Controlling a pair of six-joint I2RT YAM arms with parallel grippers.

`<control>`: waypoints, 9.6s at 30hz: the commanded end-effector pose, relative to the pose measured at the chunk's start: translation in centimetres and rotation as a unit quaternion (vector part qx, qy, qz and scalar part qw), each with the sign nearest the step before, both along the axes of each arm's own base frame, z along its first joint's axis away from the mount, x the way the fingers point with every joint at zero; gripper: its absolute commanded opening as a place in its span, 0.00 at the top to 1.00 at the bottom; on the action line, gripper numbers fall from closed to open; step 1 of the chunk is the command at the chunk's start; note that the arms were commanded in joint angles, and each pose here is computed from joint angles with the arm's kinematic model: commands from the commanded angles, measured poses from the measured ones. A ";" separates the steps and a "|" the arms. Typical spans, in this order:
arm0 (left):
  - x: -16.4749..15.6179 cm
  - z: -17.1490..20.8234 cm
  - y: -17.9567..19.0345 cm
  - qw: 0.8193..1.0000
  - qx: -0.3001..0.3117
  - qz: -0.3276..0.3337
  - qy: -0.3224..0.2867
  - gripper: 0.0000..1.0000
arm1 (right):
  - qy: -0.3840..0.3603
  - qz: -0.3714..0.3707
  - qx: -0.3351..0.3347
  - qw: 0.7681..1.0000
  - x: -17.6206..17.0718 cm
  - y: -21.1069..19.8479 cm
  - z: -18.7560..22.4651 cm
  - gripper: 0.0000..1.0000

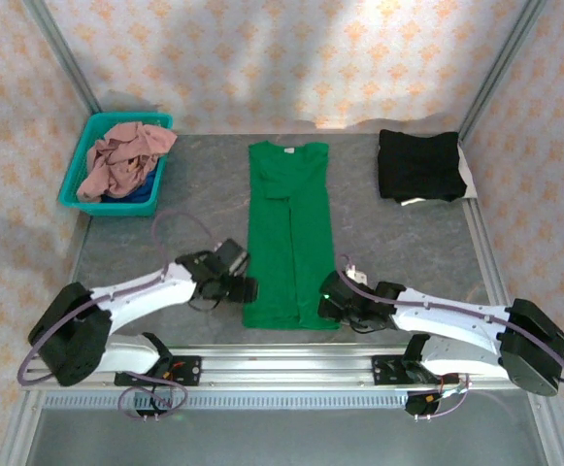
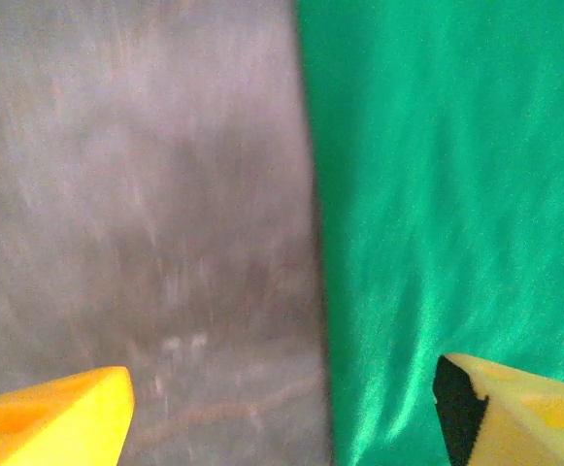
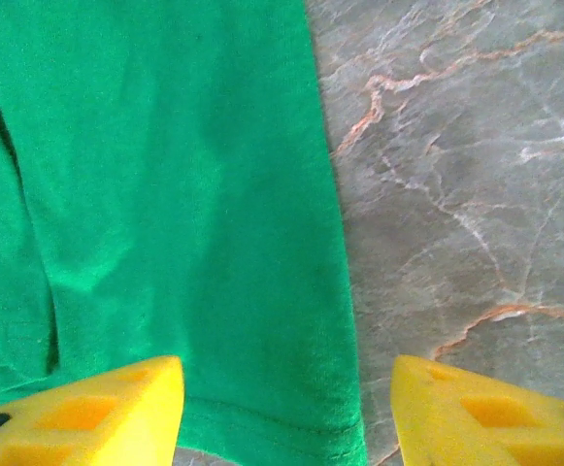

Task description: Fold and stack the t-shirts

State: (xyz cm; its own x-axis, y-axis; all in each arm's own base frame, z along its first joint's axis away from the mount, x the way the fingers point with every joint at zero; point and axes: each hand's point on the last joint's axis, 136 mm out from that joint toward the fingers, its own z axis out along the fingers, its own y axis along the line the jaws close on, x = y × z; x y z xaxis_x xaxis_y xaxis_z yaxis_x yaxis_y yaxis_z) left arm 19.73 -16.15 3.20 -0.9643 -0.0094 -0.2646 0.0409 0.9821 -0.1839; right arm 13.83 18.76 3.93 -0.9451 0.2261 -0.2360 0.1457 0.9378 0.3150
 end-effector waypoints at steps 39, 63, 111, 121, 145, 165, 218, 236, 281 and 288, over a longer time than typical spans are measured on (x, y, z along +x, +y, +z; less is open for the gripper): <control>-3.1 2.0 -3.9 0.995 -0.085 0.023 -0.041 1.00 | -0.025 0.050 -0.014 0.998 0.6 2.9 2.5 0.97; 18.1 8.5 -1.4 0.983 -0.092 0.144 -0.066 1.00 | -0.095 -0.038 0.022 0.995 23.0 1.6 9.9 1.00; 25.8 6.7 3.0 0.986 -0.046 0.159 0.003 0.59 | -0.061 -0.014 0.022 0.998 28.9 2.8 7.3 0.54; 23.2 1.0 -1.8 0.991 -0.056 0.106 0.053 0.65 | -0.020 -0.025 -0.024 0.999 32.3 3.6 1.0 0.75; 17.0 -0.4 -5.8 0.990 -0.085 0.068 0.092 0.77 | -0.013 -0.012 0.056 0.998 23.0 5.3 2.5 0.66; 15.8 0.4 -3.2 0.990 -0.082 0.086 0.070 0.50 | 0.034 -0.075 0.000 0.997 16.6 -3.1 0.2 0.62; 14.9 -2.1 -3.3 0.976 -0.129 0.170 0.052 0.82 | 0.021 -0.048 0.009 0.999 20.0 2.2 -1.3 1.00; 11.2 8.1 -0.3 0.977 -0.135 0.163 -0.041 1.00 | -0.042 -0.005 0.035 0.998 16.0 0.6 8.2 1.00; 39.9 9.2 1.7 0.967 -0.140 0.203 -0.068 0.82 | -0.059 -0.061 0.063 0.994 43.8 -1.7 6.0 0.59; 39.1 7.9 3.1 0.971 -0.108 0.202 -0.066 0.76 | -0.110 -0.073 0.032 0.991 44.4 -2.4 8.5 0.50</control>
State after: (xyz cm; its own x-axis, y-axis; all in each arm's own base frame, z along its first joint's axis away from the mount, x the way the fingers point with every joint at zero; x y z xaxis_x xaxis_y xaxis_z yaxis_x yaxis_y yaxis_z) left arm 60.02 -12.70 9.31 -0.8145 -0.4866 -0.3160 -0.3384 0.8408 -0.4226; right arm 58.49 16.41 8.50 -0.8660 0.3816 -0.3232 0.2267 0.8757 0.4264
